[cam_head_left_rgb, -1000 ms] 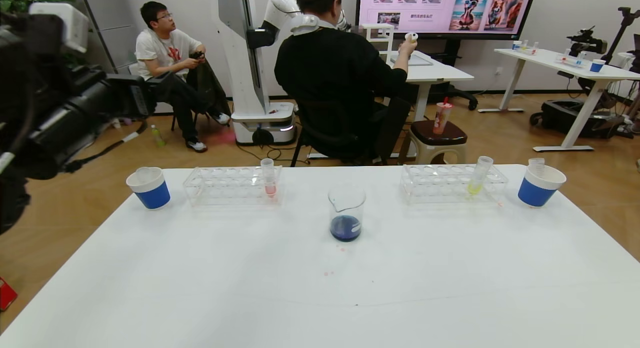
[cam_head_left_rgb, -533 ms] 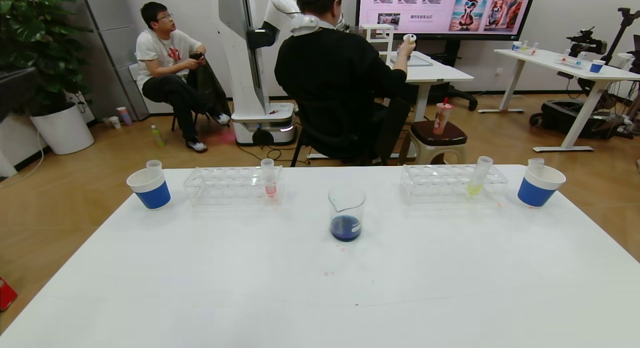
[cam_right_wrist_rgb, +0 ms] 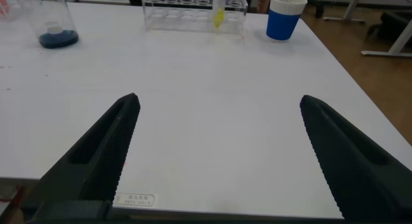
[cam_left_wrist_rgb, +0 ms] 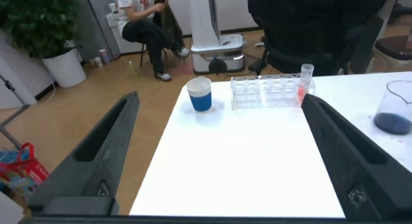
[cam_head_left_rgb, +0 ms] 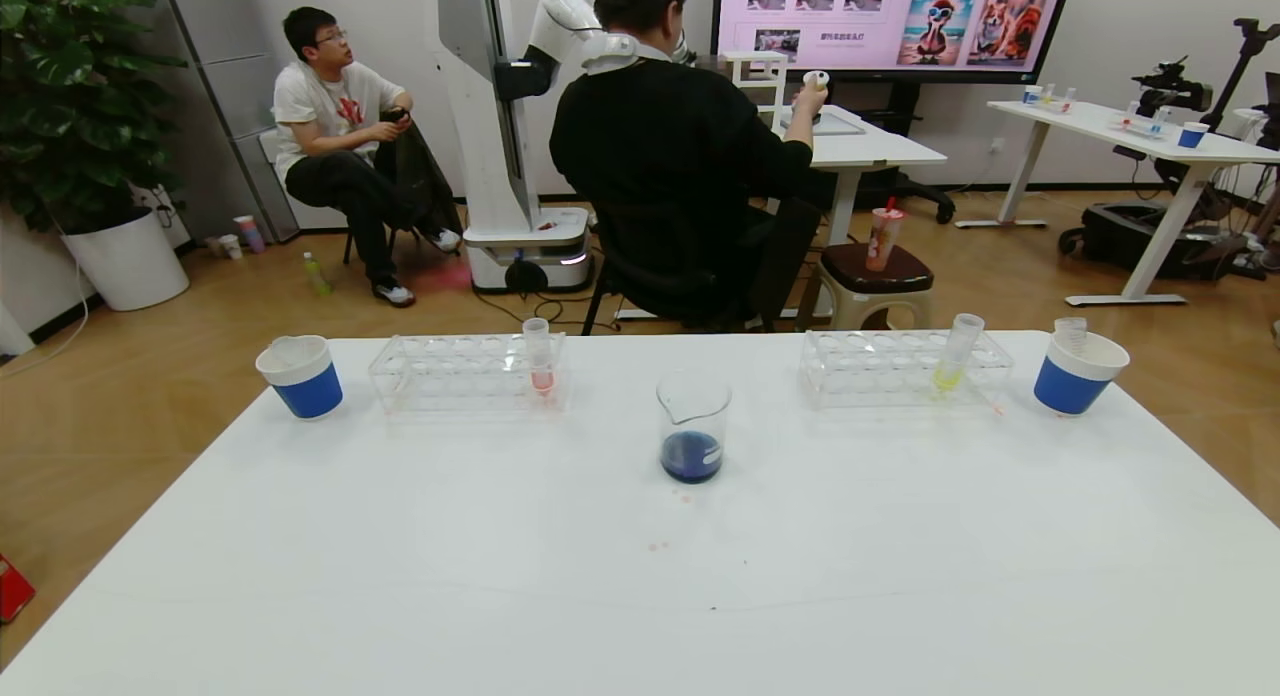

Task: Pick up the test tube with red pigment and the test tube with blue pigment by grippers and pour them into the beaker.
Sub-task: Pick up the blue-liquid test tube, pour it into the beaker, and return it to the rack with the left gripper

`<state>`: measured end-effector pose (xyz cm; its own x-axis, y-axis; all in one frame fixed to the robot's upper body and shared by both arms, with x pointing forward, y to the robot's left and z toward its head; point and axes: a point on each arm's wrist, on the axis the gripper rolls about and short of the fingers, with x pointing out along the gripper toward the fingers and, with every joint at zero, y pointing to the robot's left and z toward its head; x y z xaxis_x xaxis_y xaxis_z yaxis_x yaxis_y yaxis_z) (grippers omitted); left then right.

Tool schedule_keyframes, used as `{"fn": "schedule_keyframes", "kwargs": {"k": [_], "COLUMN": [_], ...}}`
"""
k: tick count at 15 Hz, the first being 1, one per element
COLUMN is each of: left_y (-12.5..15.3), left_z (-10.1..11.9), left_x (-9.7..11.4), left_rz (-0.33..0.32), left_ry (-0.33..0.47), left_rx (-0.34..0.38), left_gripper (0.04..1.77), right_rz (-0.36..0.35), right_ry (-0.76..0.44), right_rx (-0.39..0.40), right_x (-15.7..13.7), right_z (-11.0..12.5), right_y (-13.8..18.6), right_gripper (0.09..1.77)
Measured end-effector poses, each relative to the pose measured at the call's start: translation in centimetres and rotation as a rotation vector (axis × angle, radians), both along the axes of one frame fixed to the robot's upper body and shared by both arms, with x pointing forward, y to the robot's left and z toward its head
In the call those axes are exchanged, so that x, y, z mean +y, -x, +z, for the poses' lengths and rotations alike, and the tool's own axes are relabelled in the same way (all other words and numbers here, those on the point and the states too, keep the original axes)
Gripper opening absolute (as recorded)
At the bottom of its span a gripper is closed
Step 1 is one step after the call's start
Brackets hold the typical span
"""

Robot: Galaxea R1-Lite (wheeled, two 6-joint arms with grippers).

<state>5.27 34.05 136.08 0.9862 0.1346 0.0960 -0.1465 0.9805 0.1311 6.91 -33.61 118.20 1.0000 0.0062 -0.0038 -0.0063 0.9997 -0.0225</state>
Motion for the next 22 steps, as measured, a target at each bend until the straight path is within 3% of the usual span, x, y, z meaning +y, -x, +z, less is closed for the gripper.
{"fn": "schedule_keyframes", "kwargs": {"k": [2, 5, 6, 9, 11, 13, 14, 22], "left_y": [1.5, 3.3, 3.4, 1.5, -0.3, -1.4, -1.5, -1.6], "left_z": [-2.3, -5.8, -6.9, -10.3, -13.5, -16.9, -17.5, -17.9], "left_x": [-0.1, -0.6, -0.7, -0.8, -0.8, -0.8, -0.8, -0.8], "left_rz": [-0.003, -0.139, -0.173, -0.186, -0.184, -0.183, -0.182, -0.177], "left_ry": [0.021, -0.001, -0.008, -0.010, 0.001, 0.056, 0.074, 0.083], "left_rx": [-0.026, -0.086, -0.106, -0.142, -0.103, 0.060, 0.088, 0.094], "left_gripper": [1.75, 1.75, 1.75, 1.75, 1.75, 1.75, 1.75, 1.75], "right_rz": [0.000, 0.000, 0.000, 0.000, 0.000, 0.000, 0.000, -0.001], "right_ry": [0.000, 0.000, 0.000, 0.000, 0.000, 0.000, 0.000, 0.000], "right_rx": [0.000, 0.000, 0.000, 0.000, 0.000, 0.000, 0.000, 0.000], "right_x": [0.0, 0.0, 0.0, 0.0, 0.0, 0.0, 0.0, 0.0], "right_z": [0.0, 0.0, 0.0, 0.0, 0.0, 0.0, 0.0, 0.0], "right_y": [0.0, 0.0, 0.0, 0.0, 0.0, 0.0, 0.0, 0.0], "right_gripper": [1.74, 1.74, 1.74, 1.74, 1.74, 1.74, 1.74, 1.74]}}
